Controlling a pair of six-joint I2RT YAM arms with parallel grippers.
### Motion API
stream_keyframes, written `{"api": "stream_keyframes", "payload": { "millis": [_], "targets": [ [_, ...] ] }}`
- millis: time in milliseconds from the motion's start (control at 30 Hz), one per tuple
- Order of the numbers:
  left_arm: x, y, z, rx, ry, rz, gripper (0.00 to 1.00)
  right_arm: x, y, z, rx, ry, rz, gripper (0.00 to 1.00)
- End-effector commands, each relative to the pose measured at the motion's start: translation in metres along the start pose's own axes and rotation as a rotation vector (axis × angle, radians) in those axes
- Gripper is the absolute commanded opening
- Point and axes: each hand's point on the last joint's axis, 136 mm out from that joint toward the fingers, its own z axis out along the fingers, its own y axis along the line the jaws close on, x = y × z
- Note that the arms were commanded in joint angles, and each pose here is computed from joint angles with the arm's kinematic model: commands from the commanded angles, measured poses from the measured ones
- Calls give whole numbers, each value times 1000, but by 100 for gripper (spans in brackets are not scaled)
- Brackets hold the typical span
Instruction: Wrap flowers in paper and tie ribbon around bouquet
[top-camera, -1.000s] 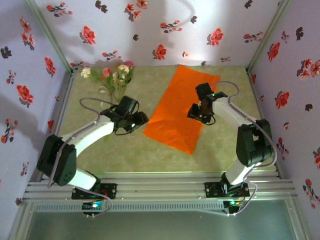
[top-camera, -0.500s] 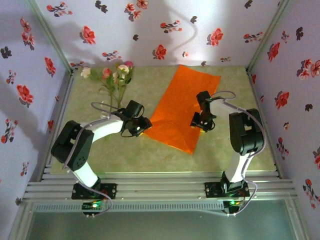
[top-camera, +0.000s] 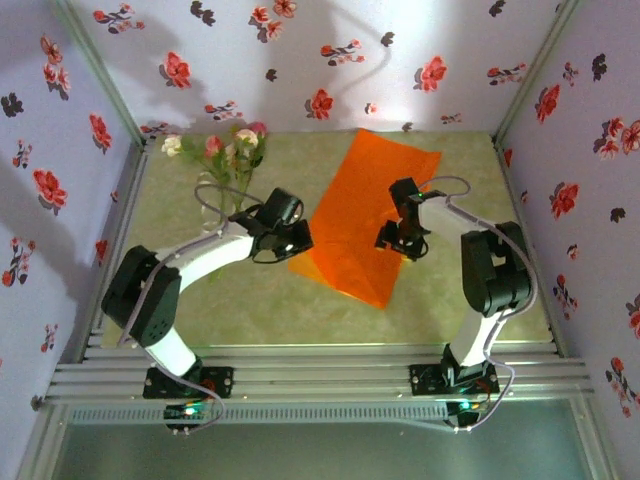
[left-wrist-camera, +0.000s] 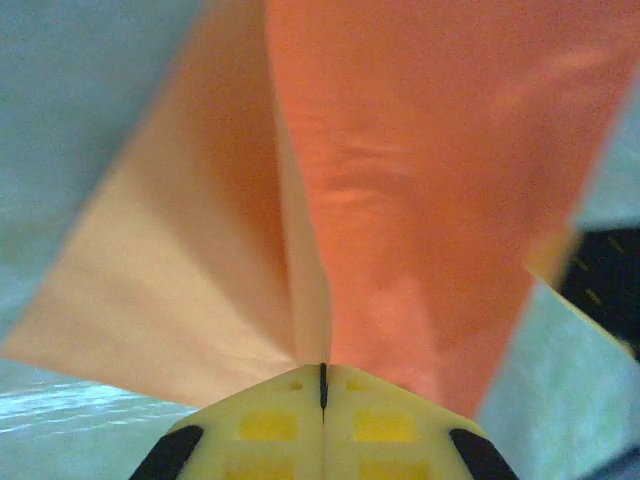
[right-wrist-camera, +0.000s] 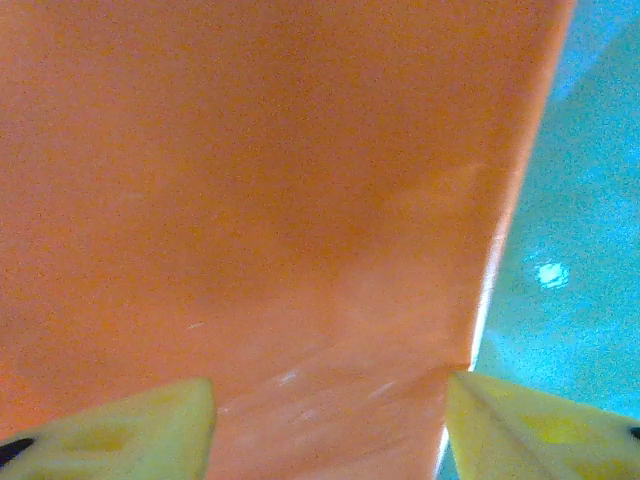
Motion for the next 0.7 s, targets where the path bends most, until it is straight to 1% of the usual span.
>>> {"api": "stream_keyframes", "payload": {
  "millis": [0,100,167,200,300,367,500,600,667],
  "targets": [
    [14,-38,-25,42,-15,264,0,-24,39,-62,-102,-147,-9,72],
    [25,-59,-27,79,-13,390,0,-34,67,-90,-188,-184,-6,78],
    [28,-71,-28,96,-28,460,0,-36,87,-101,-244,-172,-20,81],
    [29,-76,-28,101,-34,488,0,-36,95,-104,-262,-157,-23,82],
    [31,-93,-30,111,-60,575,0,-24,120,-102,-304,-53,-49,85],
    [33,-101,-31,118,-69,618,0,-9,132,-98,-291,14,-96,87],
    [40,-108,-33,124,-70,677,0,11,146,-95,-258,54,-199,91],
    [43,-111,-37,131,-81,707,0,23,150,-84,-240,112,-234,92],
    [44,-112,-40,128,-86,724,0,30,151,-74,-209,146,-267,90]
  ]
}}
